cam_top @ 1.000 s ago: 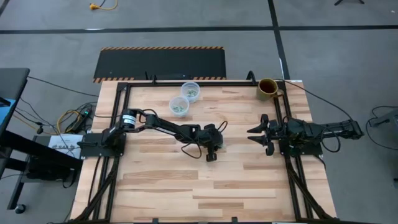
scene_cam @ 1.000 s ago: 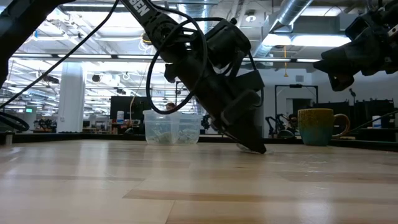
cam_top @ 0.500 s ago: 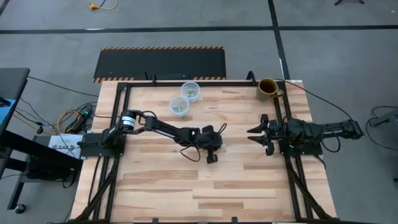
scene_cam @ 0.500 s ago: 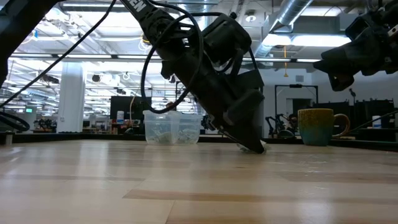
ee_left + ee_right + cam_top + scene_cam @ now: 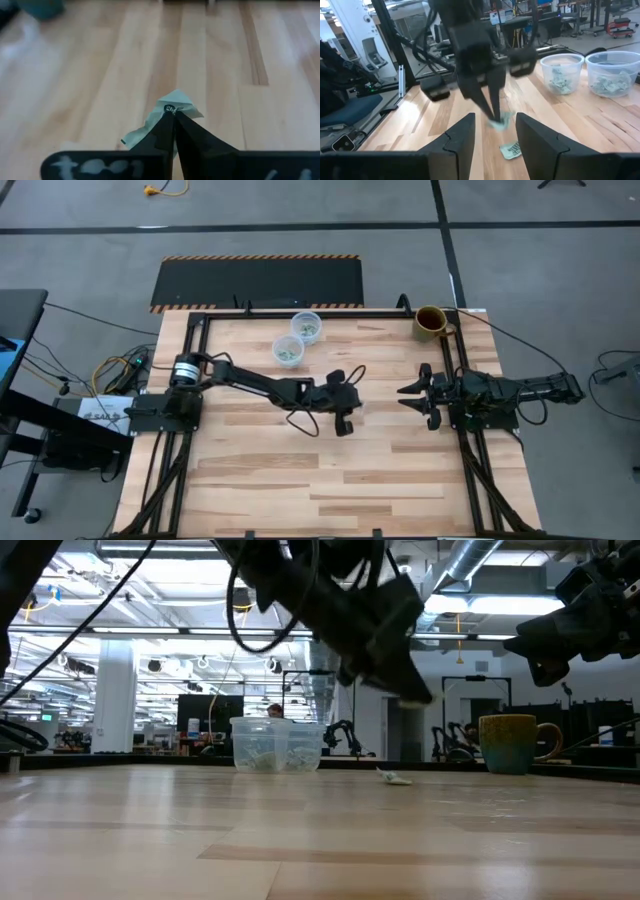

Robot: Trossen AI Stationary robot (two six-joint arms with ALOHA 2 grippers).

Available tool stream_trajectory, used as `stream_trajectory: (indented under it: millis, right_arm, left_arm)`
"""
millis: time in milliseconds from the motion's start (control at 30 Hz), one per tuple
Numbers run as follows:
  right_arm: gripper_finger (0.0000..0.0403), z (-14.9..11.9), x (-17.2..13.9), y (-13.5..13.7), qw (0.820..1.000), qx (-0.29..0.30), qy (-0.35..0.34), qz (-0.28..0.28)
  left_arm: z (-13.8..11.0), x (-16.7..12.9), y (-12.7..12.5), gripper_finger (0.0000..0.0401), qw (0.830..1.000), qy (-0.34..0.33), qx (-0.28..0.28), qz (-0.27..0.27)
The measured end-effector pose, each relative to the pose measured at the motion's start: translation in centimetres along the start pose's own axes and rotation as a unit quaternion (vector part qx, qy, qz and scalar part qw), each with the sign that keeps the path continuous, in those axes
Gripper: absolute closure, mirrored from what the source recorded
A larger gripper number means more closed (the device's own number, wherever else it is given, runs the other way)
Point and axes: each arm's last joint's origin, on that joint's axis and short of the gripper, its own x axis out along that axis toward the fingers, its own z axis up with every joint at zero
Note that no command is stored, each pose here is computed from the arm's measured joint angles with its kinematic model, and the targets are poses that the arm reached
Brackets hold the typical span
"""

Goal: Pick and place items into bin
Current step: Put the right stevia packet into the bottom bin

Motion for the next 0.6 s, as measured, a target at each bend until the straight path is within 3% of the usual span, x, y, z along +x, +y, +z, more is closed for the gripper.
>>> stream_trajectory:
  millis: [133,267,433,600]
  right_arm:
    - [0.0267,0.0,0.0,0.0,1.0,0.0,0.0,0.0]
    - [0.0267,0.0,0.0,0.0,1.0,0.0,0.0,0.0]
    - [0.0267,0.0,0.0,0.0,1.0,0.0,0.0,0.0]
    - [0.0267,0.0,0.0,0.0,1.0,0.0,0.0,0.0]
  left_arm:
    - [1.1,-1.3,0.4,0.0401,0.999,-0.011,0.021,0.035]
    - [1.6,-3.6,1.3,0.0401,0.991,0.027,0.048,0.12]
    - [1.3,-7.0,3.4,0.0401,0.962,0.123,0.08,0.228]
    - [0.2,-9.7,6.7,0.0401,0.922,0.222,0.064,0.311]
